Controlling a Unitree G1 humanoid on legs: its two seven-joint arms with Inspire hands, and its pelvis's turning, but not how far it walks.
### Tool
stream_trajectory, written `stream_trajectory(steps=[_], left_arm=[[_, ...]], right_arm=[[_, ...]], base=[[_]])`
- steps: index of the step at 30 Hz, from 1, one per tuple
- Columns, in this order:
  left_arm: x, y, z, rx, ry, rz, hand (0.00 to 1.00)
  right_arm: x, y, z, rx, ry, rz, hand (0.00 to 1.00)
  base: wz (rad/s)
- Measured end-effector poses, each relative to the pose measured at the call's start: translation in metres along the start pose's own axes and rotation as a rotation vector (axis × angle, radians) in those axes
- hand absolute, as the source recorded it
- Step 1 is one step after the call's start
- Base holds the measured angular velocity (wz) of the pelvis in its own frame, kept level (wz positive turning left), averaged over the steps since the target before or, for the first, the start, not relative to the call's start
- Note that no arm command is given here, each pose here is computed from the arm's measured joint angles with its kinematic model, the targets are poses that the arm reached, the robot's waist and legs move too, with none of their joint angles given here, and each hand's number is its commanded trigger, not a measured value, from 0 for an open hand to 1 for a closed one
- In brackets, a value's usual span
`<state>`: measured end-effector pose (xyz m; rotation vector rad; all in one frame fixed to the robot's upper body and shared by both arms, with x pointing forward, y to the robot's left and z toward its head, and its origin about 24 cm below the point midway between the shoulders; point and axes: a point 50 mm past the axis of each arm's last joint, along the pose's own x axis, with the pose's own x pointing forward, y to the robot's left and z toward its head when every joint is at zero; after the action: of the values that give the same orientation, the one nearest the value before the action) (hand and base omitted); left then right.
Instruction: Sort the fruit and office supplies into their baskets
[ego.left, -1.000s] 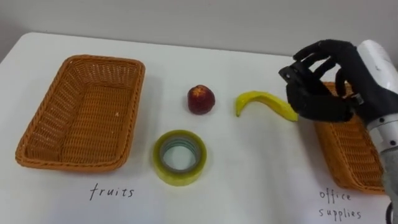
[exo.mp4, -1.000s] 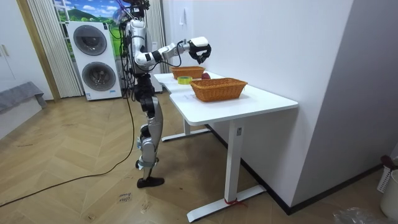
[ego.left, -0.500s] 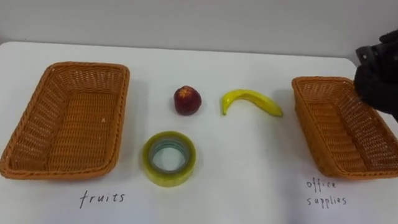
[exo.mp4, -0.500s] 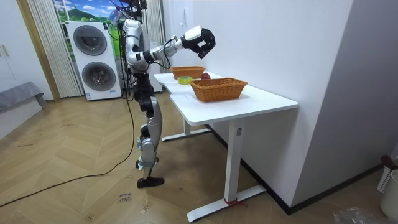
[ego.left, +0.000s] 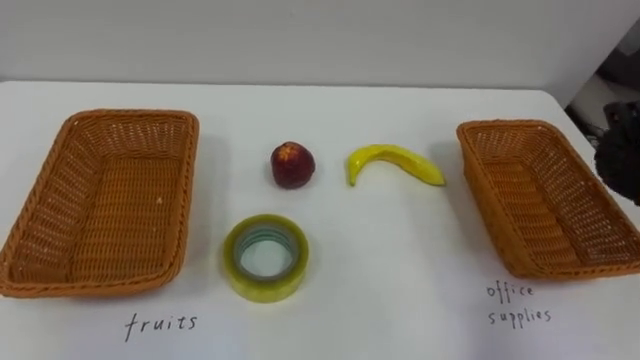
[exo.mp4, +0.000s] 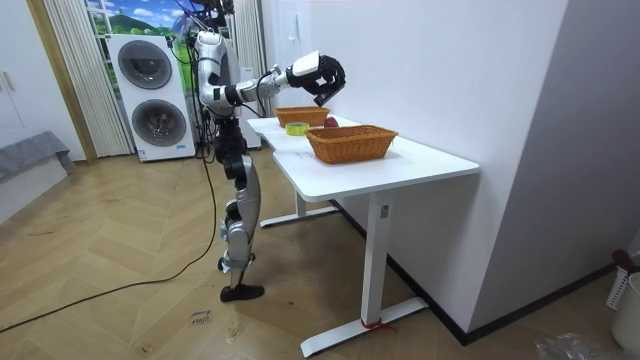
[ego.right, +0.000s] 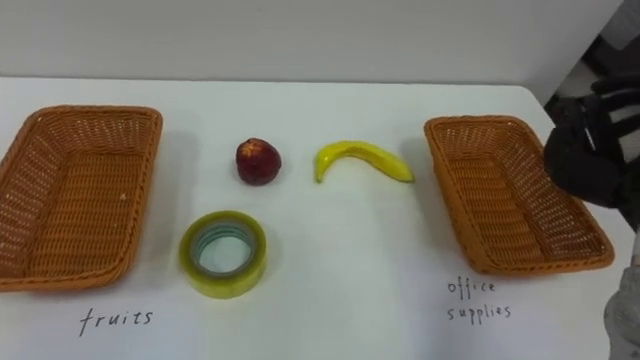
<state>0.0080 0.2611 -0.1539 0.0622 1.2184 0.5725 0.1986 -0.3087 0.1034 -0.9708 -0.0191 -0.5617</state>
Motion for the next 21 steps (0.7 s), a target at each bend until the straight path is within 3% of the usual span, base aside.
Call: stream_trajectory(steps=[20, 21], left_arm=[[0.001, 0.002, 0.011, -0.001, -0.045, 0.021, 0.0], [0.001, 0.002, 0.011, -0.001, -0.047, 0.02, 0.0]], right_arm=[[-0.001, 0.014, 0.005, -0.004, -0.011, 0.121, 1.0], [-0.001, 0.016, 0.006, -0.002, -0.016, 0.133, 0.92]], base=[[0.0], [0.0]])
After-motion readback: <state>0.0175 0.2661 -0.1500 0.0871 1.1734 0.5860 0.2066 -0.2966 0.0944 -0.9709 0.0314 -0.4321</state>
